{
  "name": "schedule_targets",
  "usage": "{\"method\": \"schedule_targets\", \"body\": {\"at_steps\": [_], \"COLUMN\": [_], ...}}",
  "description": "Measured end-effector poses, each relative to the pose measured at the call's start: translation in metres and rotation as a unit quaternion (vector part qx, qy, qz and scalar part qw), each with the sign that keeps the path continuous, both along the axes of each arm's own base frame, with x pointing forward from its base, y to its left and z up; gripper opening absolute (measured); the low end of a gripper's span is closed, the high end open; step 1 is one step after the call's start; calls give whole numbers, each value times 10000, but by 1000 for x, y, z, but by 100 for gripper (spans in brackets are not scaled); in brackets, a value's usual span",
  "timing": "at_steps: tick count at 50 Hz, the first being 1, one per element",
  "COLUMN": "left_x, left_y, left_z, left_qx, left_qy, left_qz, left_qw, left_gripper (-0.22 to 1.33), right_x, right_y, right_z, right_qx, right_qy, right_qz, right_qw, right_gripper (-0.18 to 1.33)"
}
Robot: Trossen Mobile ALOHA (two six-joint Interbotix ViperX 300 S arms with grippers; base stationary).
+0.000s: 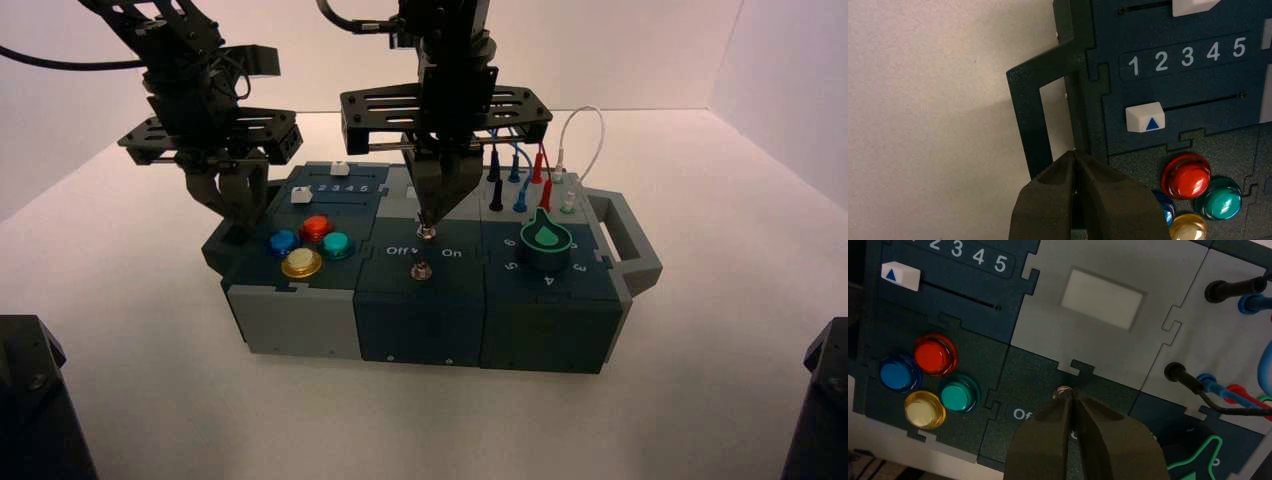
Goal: Flip the top switch off with the right gripper.
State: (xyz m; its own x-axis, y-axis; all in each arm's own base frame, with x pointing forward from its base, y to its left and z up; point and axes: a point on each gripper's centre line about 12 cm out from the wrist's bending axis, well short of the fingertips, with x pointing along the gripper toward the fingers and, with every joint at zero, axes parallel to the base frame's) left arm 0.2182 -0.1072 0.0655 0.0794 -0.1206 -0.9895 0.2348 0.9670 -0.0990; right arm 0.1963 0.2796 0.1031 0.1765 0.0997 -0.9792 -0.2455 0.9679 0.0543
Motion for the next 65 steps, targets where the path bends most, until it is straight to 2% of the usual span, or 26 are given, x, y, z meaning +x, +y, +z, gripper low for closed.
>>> {"method": "schedule_targets", "body": {"at_steps": [20, 28, 34, 37, 42, 49, 65], "left_x": [-1, -1, -2, -2, -2, -2, -7], "left_y": [1, 1, 1, 1, 0, 0, 2], "left_z": [1, 1, 1, 2, 3, 6, 15], "left_qx": [-12, -14, -6, -12, -5, 29, 130], "left_qy": [-53, -60, -47, -45, -23, 35, 166], "left_qz": [6, -1, -17, -12, -31, -82, -288], "left_qw": [10000, 10000, 10000, 10000, 10000, 10000, 9994], "left_gripper": [-17, -16, -16, -16, -17, -16, -16], "right_x": [-2, -3, -6, -8, -14, -14, -23], "right_y": [2, 2, 2, 6, 8, 7, -5], "right_z": [0, 5, 15, 23, 32, 42, 46], "right_qx": [16, -31, 37, 145, 226, 335, 369], "right_qy": [10, 6, -59, -119, -165, -221, -180], "right_qz": [23, 48, 88, 138, 219, 199, 163], "right_qw": [10000, 10000, 9999, 9997, 9994, 9990, 9990], "right_gripper": [-16, -16, -16, -15, -15, -15, -15]}}
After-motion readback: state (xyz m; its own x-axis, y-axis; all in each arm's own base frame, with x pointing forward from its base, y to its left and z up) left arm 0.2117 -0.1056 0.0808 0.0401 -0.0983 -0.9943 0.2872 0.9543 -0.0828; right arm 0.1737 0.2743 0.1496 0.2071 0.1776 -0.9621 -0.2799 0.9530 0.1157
